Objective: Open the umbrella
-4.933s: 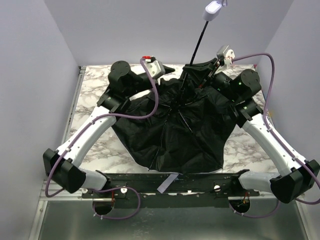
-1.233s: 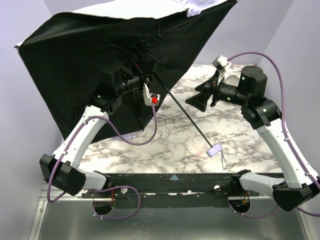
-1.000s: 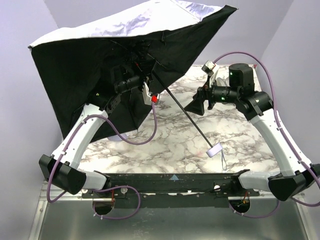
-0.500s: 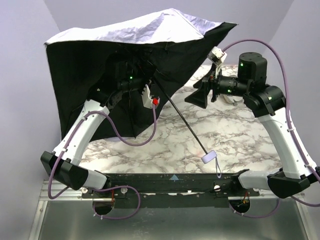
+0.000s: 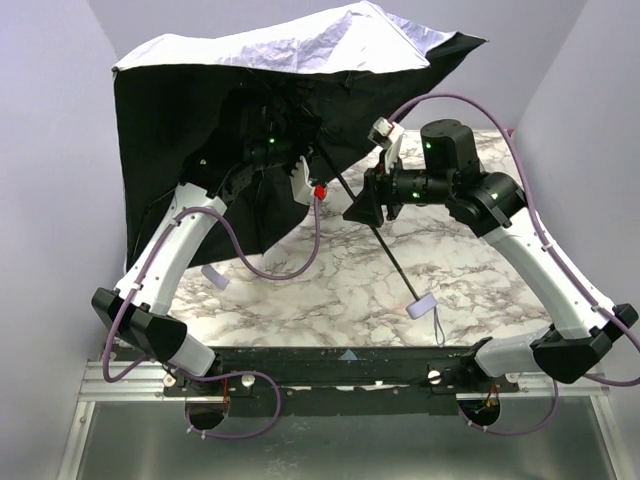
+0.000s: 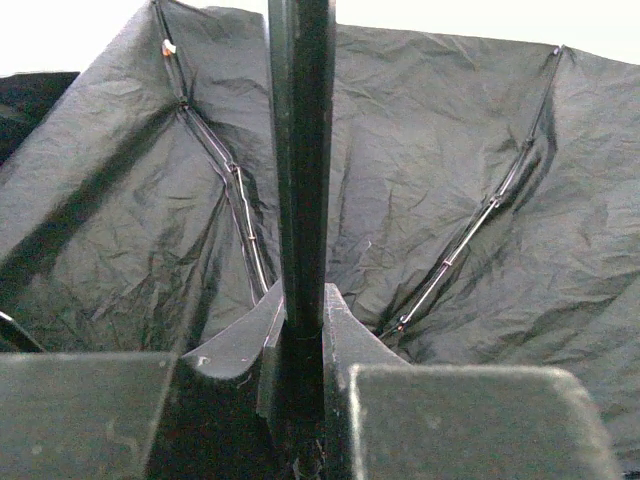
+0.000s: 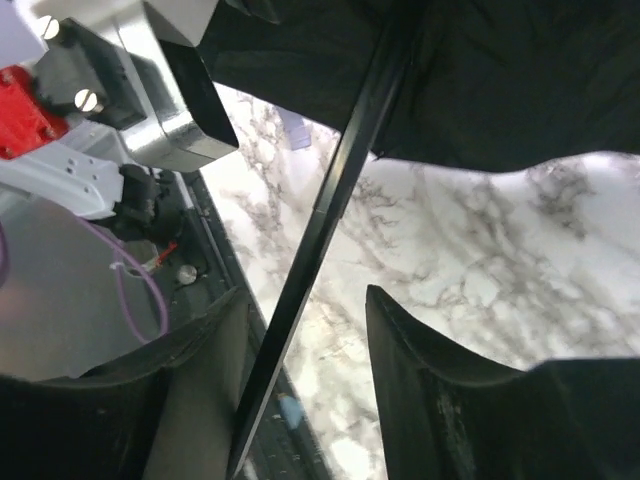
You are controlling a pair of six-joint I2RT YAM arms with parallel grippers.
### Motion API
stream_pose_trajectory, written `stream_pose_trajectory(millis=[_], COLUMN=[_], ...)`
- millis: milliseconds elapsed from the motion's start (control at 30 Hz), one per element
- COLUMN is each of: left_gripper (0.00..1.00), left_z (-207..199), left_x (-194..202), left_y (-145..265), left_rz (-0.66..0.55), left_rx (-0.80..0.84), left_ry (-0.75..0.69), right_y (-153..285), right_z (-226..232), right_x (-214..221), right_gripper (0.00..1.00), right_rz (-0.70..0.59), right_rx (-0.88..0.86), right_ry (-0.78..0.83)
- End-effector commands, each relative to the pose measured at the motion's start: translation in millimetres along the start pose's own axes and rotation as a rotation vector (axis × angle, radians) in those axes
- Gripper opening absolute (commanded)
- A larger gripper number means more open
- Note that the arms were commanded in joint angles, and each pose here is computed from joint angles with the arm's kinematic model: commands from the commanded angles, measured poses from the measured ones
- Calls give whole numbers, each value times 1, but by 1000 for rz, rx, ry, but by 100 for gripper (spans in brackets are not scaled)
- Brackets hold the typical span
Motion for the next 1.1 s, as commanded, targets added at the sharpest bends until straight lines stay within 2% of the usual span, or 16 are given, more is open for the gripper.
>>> stream_pose_trajectory(millis=[0, 33, 67, 133, 233, 433, 633, 833, 967, 1067], left_gripper=[0, 0, 0, 0, 2, 31, 34, 44, 51, 52], left_z=[18, 17, 17, 17, 13, 14, 4, -14, -19, -19], left_x=[4, 5, 5, 7, 9, 14, 19, 19, 7, -6], left_y=[7, 6, 5, 3, -3, -10, -17, -24, -27, -28], left_rz=[28, 29, 32, 41, 62, 82, 147, 233, 220, 195], left_rx=[-35, -36, -40, -54, -117, -224, -297, -382, -366, -328], left_ry=[-40, -30, -22, -8, 2, 61, 55, 54, 78, 95], right_y=[-11, -11, -12, -12, -11, -6, 1, 4, 2, -1], right_z=[-4, -1, 2, 9, 18, 20, 10, -3, -9, -14], right_x=[8, 8, 8, 6, 1, -12, -27, -29, -27, -27], right_gripper=[42, 33, 19, 1, 0, 0, 0, 0, 0, 0], right_rz=[25, 21, 18, 9, -7, -83, -152, -178, -190, -195], right_rx=[33, 5, -26, -89, -168, -264, -338, -336, -310, -293], right_ry=[-68, -80, -87, -99, -103, -178, -294, -362, -372, -379])
Point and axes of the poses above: each gripper's point midway between its finger pads, its own y axis back along the fingers, its own z axis along the line the jaws close on, x = y × z, the point moved 7 cm from there along y, back along the fingers, and after that the axes turned 4 degrees about -y, right-handed, at the moved point
